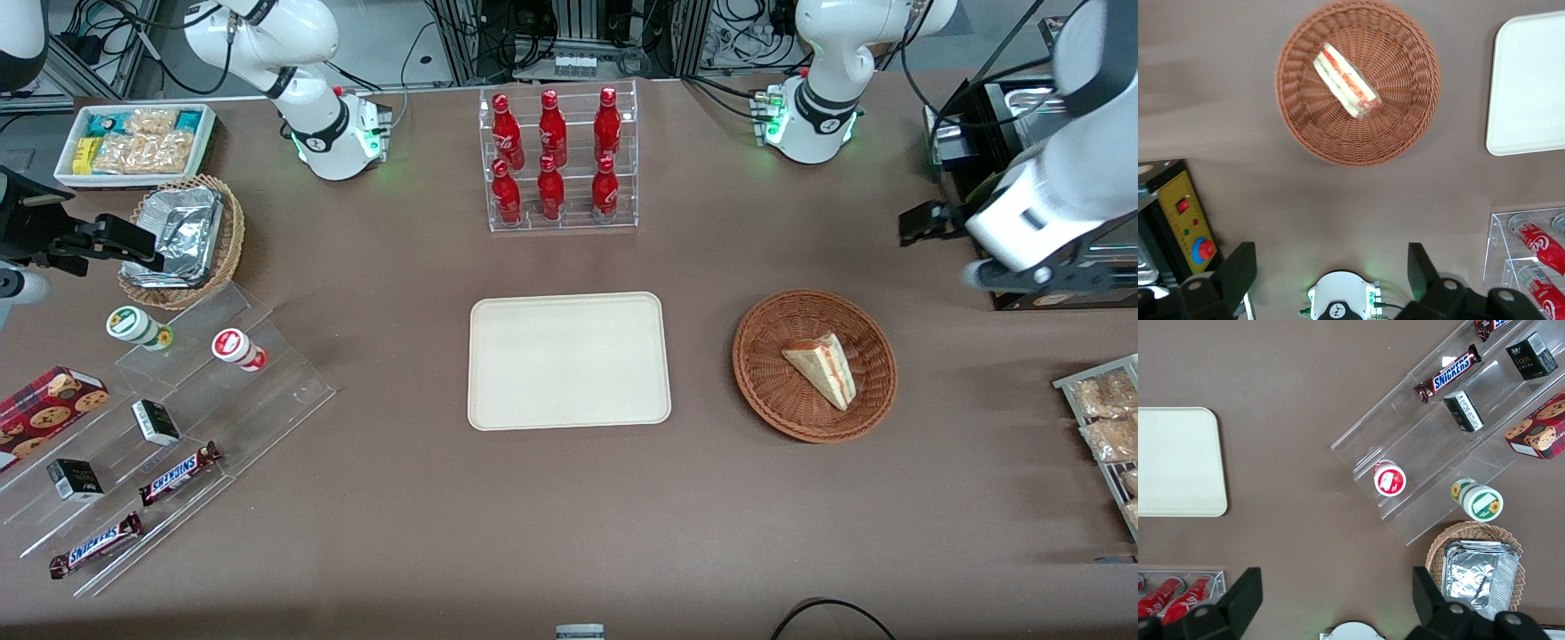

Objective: Place sandwich from basket to tray
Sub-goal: 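Move the left gripper over the wicker basket above the sandwich, then lower the left gripper and grasp the wrapped sandwich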

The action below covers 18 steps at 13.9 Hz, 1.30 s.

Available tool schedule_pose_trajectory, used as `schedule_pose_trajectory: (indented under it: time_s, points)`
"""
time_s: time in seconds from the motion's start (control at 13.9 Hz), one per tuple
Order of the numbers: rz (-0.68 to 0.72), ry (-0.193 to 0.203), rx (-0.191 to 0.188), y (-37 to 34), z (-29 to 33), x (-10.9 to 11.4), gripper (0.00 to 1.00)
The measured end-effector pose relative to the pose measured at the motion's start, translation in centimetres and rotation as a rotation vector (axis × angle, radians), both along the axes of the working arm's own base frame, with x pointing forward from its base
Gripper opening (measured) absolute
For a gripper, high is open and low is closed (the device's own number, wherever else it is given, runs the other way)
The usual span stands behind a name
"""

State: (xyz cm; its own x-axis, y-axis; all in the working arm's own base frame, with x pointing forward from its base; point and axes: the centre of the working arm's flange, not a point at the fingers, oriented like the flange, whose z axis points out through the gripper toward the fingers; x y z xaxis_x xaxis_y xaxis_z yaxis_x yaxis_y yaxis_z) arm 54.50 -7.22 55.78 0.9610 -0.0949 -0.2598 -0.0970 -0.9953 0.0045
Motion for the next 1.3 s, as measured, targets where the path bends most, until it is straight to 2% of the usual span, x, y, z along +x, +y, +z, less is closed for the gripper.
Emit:
schedule_pose_trajectory:
  time_s: [0.36, 0.86, 1.15, 1.3]
  points:
    - [-0.01, 0.0, -0.004, -0.7, -7.9, 0.6, 1.0]
    - [0.051, -0.079, -0.001, -0.9, -19.0, -1.3, 1.0]
    - [0.267, -0.132, 0.033, -0.7, -21.8, -2.2, 1.0]
    - [0.433, -0.18, 0.048, -0.7, -21.9, -1.8, 1.0]
